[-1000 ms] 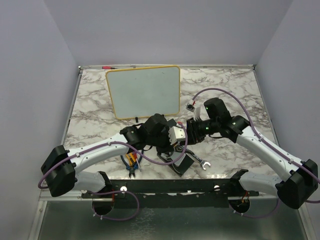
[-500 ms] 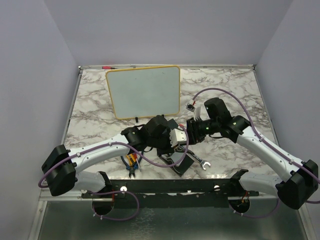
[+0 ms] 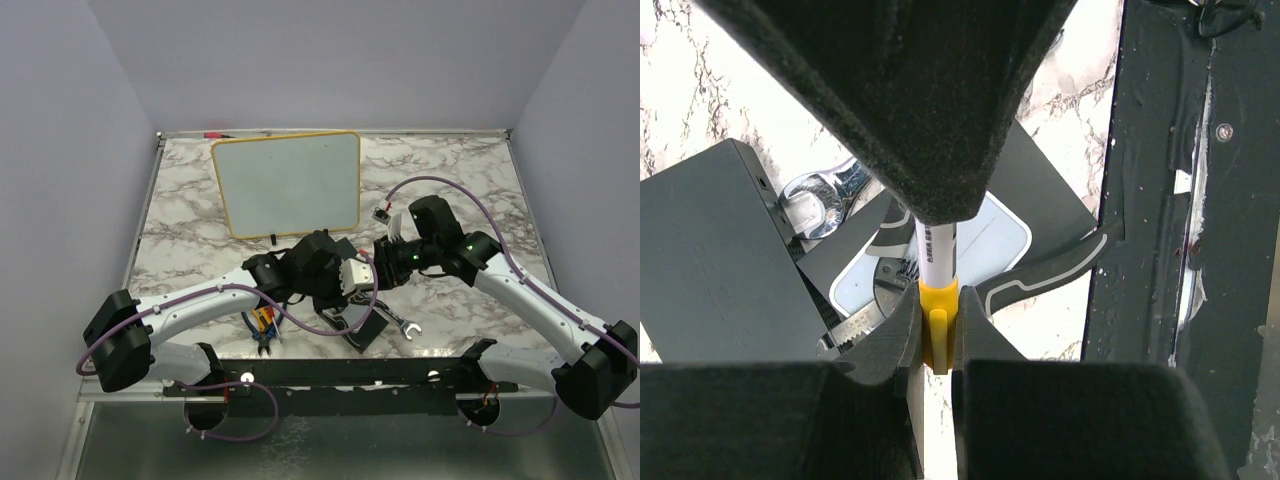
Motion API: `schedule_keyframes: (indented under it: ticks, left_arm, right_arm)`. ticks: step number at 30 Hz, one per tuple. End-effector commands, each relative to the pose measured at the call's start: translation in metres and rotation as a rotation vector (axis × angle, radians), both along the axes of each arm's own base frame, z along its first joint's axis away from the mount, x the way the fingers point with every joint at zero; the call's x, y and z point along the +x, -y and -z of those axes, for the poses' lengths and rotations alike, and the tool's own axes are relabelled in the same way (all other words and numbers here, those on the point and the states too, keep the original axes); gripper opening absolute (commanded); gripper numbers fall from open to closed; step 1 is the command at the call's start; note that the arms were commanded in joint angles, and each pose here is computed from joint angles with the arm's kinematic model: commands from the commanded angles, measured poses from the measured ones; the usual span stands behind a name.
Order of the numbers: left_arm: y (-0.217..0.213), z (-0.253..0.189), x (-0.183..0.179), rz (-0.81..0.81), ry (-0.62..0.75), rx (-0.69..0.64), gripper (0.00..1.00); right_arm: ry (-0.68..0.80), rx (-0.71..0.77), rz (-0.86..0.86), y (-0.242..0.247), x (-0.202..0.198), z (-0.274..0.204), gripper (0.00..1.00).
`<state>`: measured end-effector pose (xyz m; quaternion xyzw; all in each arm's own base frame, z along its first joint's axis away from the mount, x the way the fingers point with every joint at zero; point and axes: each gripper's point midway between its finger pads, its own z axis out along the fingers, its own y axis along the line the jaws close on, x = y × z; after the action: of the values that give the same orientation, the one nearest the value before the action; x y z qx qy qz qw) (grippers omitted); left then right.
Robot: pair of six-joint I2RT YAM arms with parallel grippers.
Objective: Write a sentence on the whiteboard
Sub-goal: Open the whiteboard marker at the center of the board.
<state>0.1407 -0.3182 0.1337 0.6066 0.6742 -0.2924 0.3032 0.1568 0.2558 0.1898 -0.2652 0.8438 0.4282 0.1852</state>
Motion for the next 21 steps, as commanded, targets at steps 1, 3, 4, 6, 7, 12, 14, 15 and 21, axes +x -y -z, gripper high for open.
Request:
schedule_keyframes:
  ticks: [1,3,4,6,7,12,14,15,21]
  left_arm:
    - [0.0010,-0.0048,0.0032,0.003,0.020,0.009,0.00]
    - [0.0010,-0.0047,0.0029,0.004,0.019,0.009,0.00]
    - [0.0012,-0.0046,0.0029,0.005,0.019,0.009,0.00]
    - [0.0014,-0.0047,0.0024,0.006,0.016,0.009,0.00]
    - [0.0012,-0.0046,0.0028,0.005,0.018,0.010,0.00]
    - [0.0010,-0.0044,0.0024,0.005,0.016,0.011,0.00]
    - [0.0009,-0.0041,0.0025,0.004,0.016,0.012,0.00]
    - [0.0008,-0.0041,0.0029,0.003,0.017,0.012,0.00]
    - [0.0005,-0.0100,0.0059,-0.012,0.033,0.002,0.08]
  right_arm:
    - [0.006,0.022,-0.038,-0.0002,-0.0094,-0.0096,0.26]
    - [0.006,0.021,-0.037,-0.0001,-0.0095,-0.0091,0.25]
    - [0.006,0.021,-0.038,-0.0001,-0.0097,-0.0091,0.25]
    - [0.001,0.019,-0.041,0.0000,-0.0102,-0.0082,0.25]
    - [0.002,0.020,-0.043,-0.0002,-0.0106,-0.0086,0.25]
    - [0.002,0.018,-0.043,-0.0002,-0.0108,-0.0072,0.21]
    - [-0.002,0.016,-0.044,-0.0002,-0.0112,-0.0060,0.17]
    - [0.000,0.017,-0.045,-0.0004,-0.0113,-0.0062,0.12]
    - [0.033,0.054,-0.028,-0.0037,-0.0087,-0.0127,0.01]
